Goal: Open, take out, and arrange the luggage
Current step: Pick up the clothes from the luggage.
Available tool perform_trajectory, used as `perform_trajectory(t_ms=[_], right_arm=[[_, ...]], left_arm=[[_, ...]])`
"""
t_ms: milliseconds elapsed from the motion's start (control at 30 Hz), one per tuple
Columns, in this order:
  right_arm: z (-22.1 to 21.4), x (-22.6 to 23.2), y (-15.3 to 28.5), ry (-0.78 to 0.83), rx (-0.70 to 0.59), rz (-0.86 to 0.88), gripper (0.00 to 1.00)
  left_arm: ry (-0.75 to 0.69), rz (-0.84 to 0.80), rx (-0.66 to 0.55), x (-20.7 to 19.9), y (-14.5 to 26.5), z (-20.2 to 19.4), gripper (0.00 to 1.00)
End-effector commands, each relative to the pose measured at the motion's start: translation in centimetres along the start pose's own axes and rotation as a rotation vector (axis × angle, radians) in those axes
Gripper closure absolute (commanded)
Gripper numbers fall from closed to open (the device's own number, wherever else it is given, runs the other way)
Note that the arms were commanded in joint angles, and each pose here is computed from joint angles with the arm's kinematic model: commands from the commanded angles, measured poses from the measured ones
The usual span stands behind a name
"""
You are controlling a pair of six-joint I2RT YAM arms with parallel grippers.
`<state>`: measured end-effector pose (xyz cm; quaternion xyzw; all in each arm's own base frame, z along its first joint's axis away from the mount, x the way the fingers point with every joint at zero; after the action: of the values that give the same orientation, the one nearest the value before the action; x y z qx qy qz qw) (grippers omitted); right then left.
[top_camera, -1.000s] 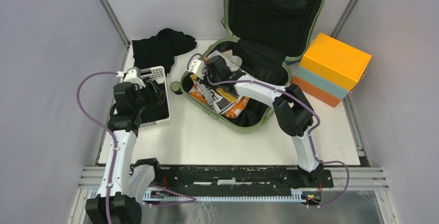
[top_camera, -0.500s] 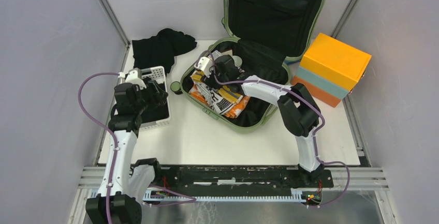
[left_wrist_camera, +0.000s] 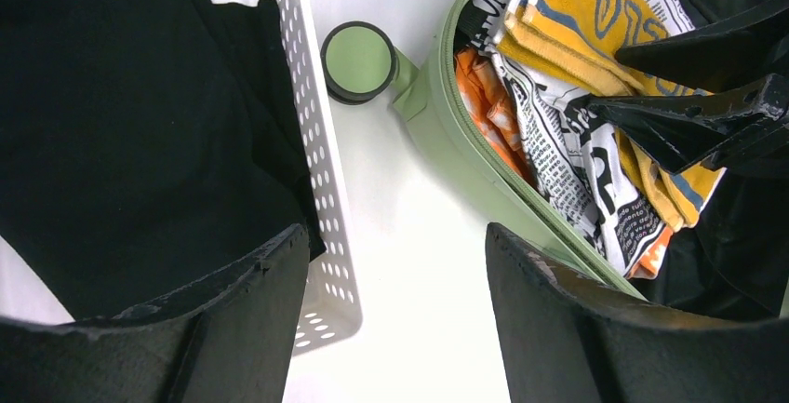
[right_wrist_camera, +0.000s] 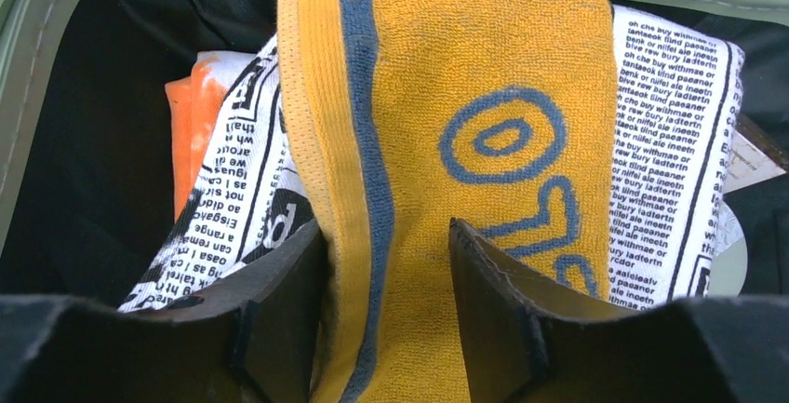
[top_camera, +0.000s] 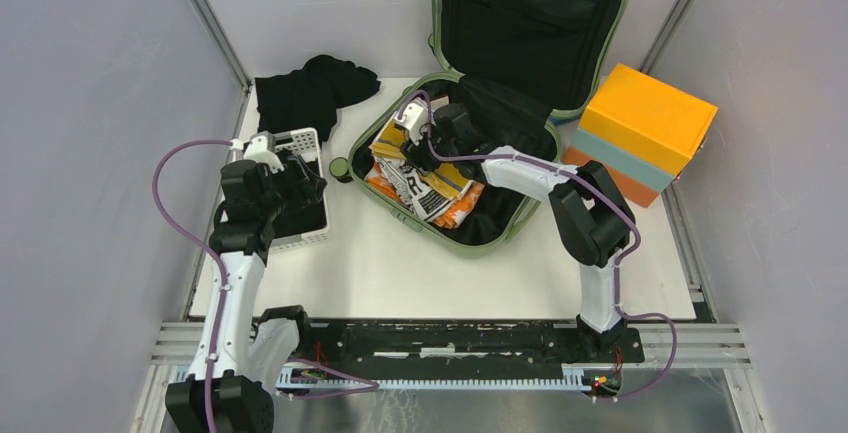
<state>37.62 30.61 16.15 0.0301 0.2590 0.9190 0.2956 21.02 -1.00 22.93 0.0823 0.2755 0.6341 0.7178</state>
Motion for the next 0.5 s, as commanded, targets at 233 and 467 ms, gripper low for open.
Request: perform_trajectory(t_ms=[233, 467], right_arm=[[2.33, -0.63, 1.7, -0.064, -0.125, 0.039, 0.37], [2.49, -0.79, 1.62, -0.098, -0.15, 0.051, 0.42]], left_arm=[[-0.01, -0.053, -0.05, -0.47, -0.11, 0.75, 0.24], [-0.009, -0.061, -0.047, -0.52, -0.17, 0.75, 0.24]])
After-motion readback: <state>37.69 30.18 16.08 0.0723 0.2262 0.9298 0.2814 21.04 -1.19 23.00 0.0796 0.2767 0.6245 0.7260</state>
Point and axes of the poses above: each gripper's point midway between its finger pads, its own y axis back along the fingers, its own x axis along the line the jaws close on, z = x × y, the point moved 9 cm from there along y, back along the fingers, and after that the axes turned 6 degrees about -y, right-handed, at the moved point
